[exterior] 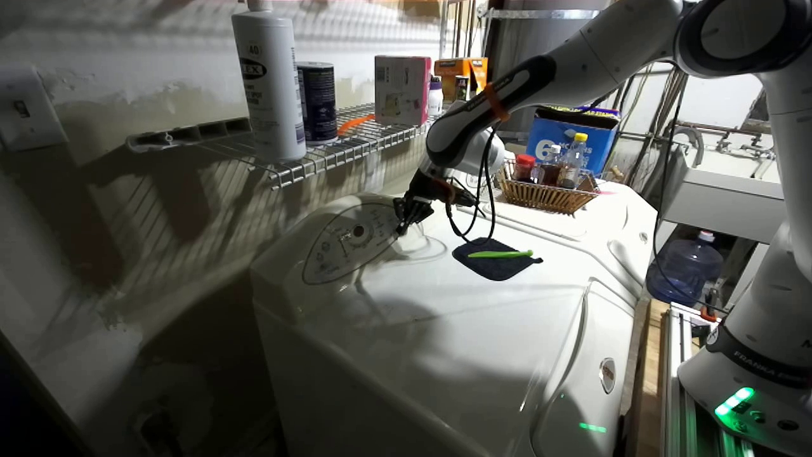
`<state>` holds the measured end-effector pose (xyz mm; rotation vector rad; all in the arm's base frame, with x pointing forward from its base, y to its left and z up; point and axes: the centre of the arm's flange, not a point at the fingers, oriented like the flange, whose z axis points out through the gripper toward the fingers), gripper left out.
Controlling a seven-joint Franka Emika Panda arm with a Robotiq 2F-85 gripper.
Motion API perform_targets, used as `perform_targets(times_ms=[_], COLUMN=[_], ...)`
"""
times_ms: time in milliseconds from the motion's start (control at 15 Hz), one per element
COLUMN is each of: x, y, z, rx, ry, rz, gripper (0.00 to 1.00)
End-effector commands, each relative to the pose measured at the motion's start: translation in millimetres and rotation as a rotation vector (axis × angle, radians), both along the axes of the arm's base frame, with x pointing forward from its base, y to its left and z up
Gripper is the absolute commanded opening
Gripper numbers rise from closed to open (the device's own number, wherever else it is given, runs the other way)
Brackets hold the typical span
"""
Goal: Press a button on the right side of the washing machine
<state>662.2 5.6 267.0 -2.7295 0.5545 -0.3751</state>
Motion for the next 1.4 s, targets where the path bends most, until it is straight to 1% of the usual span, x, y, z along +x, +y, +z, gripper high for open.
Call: perform_targets(times_ms=[0, 333, 667, 933, 1333], x=[12, 4, -2, -3, -1], y=[0, -2, -1, -6, -9], z=[1, 5, 7, 13, 15], rx=[-0.017, -0.042, -0.053, -0.080, -0.087], ry=[0.007, 0.001, 0.014, -0.008, -0.010], rz=[0.009, 0.115, 0.189, 0.207, 0.216], gripper=[0.00, 0.00, 0.00, 0.00, 0.00])
